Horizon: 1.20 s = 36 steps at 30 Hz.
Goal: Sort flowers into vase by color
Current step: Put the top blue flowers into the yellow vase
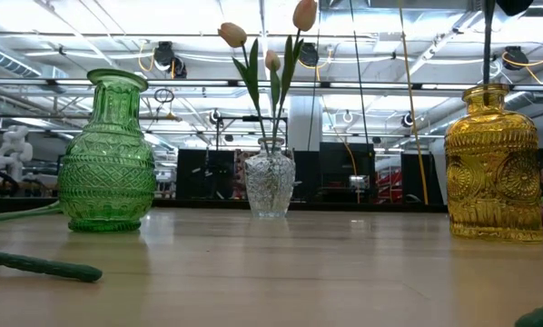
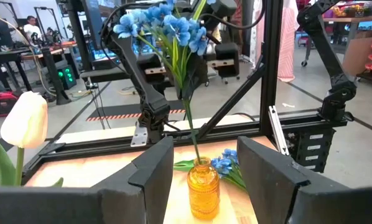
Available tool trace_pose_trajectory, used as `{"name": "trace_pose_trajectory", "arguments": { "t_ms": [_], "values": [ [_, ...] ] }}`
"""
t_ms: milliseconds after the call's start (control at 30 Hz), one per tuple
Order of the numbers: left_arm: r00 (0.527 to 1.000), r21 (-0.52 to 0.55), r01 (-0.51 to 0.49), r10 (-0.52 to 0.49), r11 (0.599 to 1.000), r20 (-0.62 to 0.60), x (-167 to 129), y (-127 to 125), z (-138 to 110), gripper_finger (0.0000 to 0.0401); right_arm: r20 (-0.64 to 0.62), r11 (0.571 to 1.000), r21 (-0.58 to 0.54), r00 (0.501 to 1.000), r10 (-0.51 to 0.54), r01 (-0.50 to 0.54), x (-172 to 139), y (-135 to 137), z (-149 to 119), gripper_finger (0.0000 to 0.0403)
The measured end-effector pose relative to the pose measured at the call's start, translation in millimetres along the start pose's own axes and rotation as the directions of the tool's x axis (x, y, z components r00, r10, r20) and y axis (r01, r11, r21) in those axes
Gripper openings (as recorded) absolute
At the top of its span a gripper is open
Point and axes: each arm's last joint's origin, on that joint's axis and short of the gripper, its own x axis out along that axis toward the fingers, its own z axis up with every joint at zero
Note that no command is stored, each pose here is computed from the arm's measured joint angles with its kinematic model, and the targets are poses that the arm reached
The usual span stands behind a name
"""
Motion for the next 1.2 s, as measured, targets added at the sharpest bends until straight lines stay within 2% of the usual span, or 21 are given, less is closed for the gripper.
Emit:
{"name": "trace_pose_trajectory", "arguments": {
  "t_ms": [200, 500, 967, 1200],
  "values": [
    [1.0, 0.0, 0.0, 0.0, 1.0, 0.0, 0, 0, 0, 0.0184, 0.0, 1.0, 0.001, 1.0, 0.001, -0.001, 4, 0, -8, 0.0006],
    [1.0, 0.0, 0.0, 0.0, 1.0, 0.0, 0, 0, 0, 0.0184, -0.013, 0.999, 0.03, 1.0, -0.012, 0.013, 9, -3, -19, 0.0029],
    [1.0, 0.0, 0.0, 0.0, 1.0, 0.0, 0, 0, 0, 0.0184, -0.01, 0.999, 0.032, 1.0, -0.009, 0.009, 13, -2, -25, 0.0034],
    [1.0, 0.0, 0.0, 0.0, 1.0, 0.0, 0, 0, 0, 0.0184, -0.021, 1.0, 0.01, 1.0, -0.019, 0.02, 17, 1, -29, 0.0079]
  ]
}}
